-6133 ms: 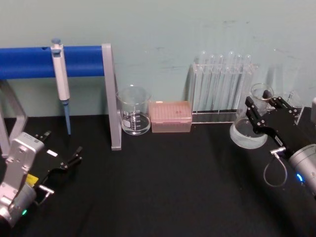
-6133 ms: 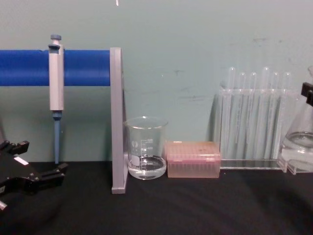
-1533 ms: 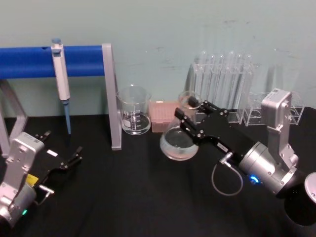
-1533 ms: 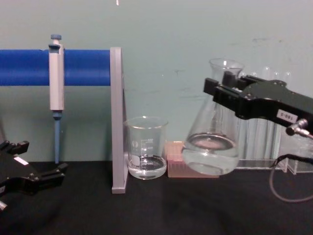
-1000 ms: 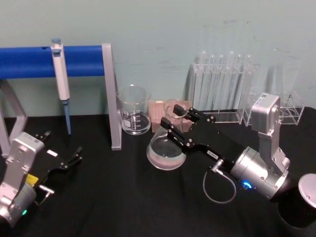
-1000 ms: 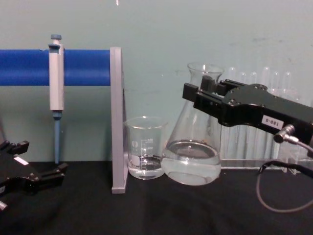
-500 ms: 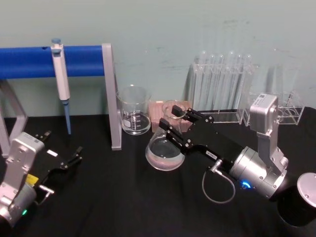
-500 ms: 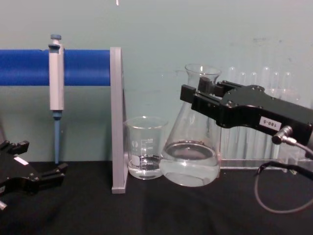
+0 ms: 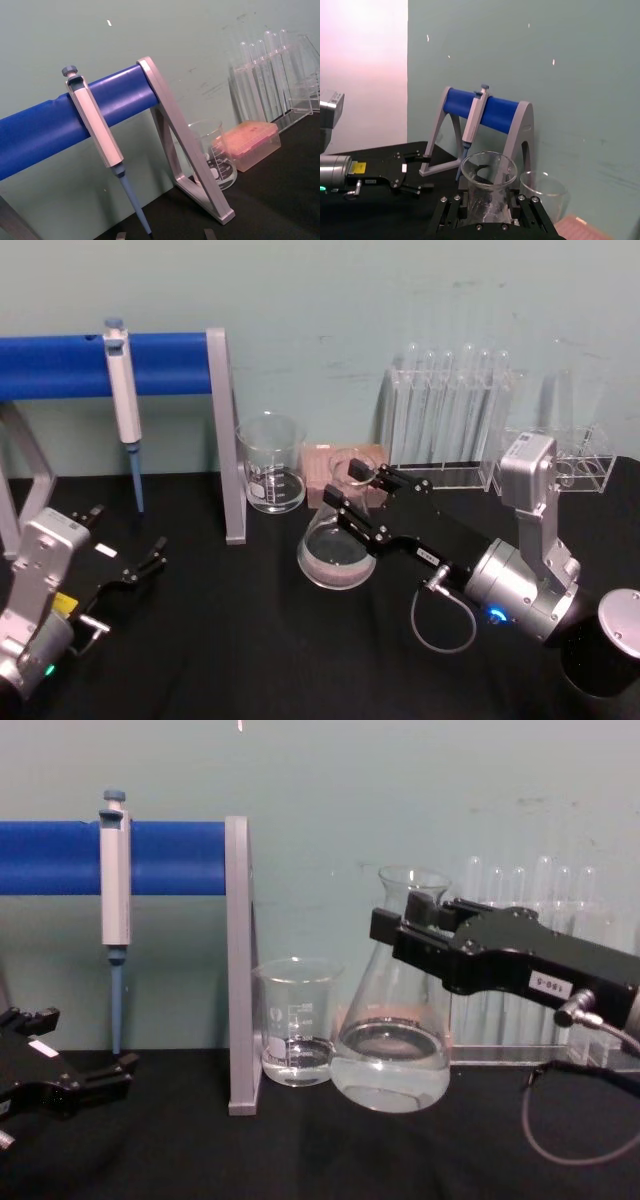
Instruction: Grasp the erlenmeyer flask with one hand, shake it three times, then place it back.
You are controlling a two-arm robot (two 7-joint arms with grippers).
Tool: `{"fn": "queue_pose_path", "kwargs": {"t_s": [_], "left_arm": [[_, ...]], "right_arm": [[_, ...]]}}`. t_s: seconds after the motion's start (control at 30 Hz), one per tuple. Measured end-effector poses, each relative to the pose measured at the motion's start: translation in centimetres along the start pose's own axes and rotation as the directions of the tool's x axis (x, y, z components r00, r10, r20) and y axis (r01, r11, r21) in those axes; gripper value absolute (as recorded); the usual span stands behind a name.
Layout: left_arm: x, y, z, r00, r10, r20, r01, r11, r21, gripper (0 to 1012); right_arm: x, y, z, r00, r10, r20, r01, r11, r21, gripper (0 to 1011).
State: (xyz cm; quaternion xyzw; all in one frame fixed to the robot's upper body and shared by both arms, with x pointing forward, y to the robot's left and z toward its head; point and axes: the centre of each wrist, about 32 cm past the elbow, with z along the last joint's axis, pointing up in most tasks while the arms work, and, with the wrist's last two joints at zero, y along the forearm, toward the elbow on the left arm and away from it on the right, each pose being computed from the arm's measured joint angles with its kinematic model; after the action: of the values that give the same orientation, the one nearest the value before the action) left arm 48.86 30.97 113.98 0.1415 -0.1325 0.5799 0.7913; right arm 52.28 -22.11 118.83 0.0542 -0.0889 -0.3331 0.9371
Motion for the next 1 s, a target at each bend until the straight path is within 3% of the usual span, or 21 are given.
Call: {"fn": "queue_pose_path", "kwargs": {"t_s": [1.0], "left_arm": [[0.0,0.0,0.0,1.0,0.0,0.0,0.0,1.0,0.0,1001]], "right_arm": [[0.8,0.3,-2.5,0.999,0.019,-0.037,-0.022,0.994,-0.104,450]]}}
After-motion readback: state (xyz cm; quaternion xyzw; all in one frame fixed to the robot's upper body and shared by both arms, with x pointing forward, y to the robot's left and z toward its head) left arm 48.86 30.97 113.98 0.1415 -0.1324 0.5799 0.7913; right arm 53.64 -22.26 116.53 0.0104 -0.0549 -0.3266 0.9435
